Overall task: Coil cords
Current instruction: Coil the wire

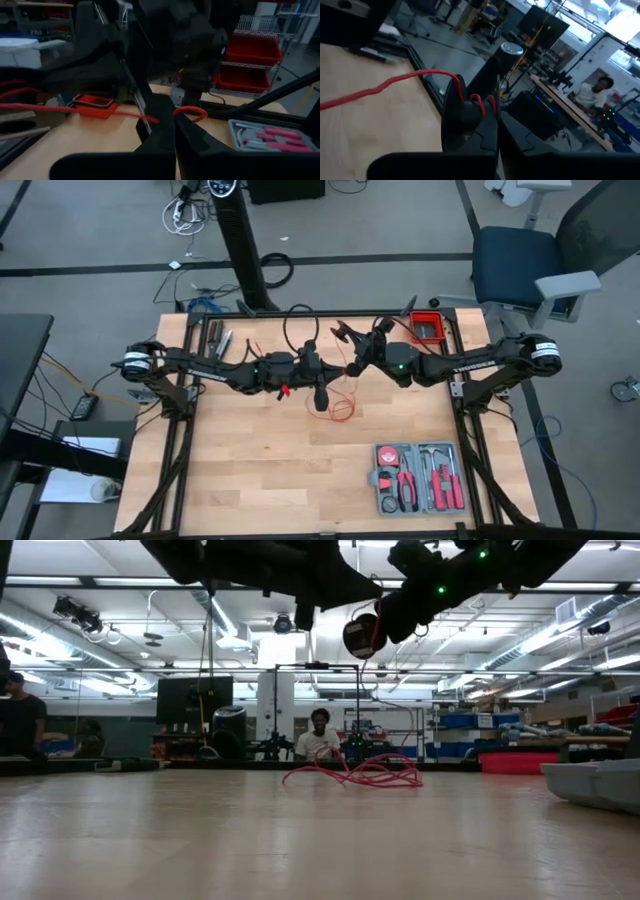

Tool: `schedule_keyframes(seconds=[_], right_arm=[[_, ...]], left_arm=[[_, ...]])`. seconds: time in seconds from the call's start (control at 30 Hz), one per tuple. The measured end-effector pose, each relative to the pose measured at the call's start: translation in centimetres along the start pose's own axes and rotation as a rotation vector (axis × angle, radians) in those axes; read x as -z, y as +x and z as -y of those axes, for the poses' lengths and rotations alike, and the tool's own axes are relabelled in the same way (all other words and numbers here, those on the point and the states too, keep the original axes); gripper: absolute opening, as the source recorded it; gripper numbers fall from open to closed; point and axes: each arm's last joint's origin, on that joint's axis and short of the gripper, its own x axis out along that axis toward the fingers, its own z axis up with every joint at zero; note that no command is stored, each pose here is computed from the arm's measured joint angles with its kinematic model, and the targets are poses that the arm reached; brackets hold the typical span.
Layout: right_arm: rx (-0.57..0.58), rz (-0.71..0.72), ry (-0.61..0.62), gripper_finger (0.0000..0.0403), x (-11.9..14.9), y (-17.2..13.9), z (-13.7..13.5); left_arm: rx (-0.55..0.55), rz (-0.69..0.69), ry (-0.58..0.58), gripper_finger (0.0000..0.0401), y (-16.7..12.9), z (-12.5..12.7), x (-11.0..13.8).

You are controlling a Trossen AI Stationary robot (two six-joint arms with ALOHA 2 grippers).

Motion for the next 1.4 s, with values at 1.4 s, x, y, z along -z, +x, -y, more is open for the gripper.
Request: schedule_keyframes(seconds=[1.4], right_arm=[[-0.241, 0.246, 0.275, 0.0, -0.2, -5.2, 0.4]], left_arm=[[-0.045, 0.047, 0.123, 0.0, -0.3, 0.0, -2.3]])
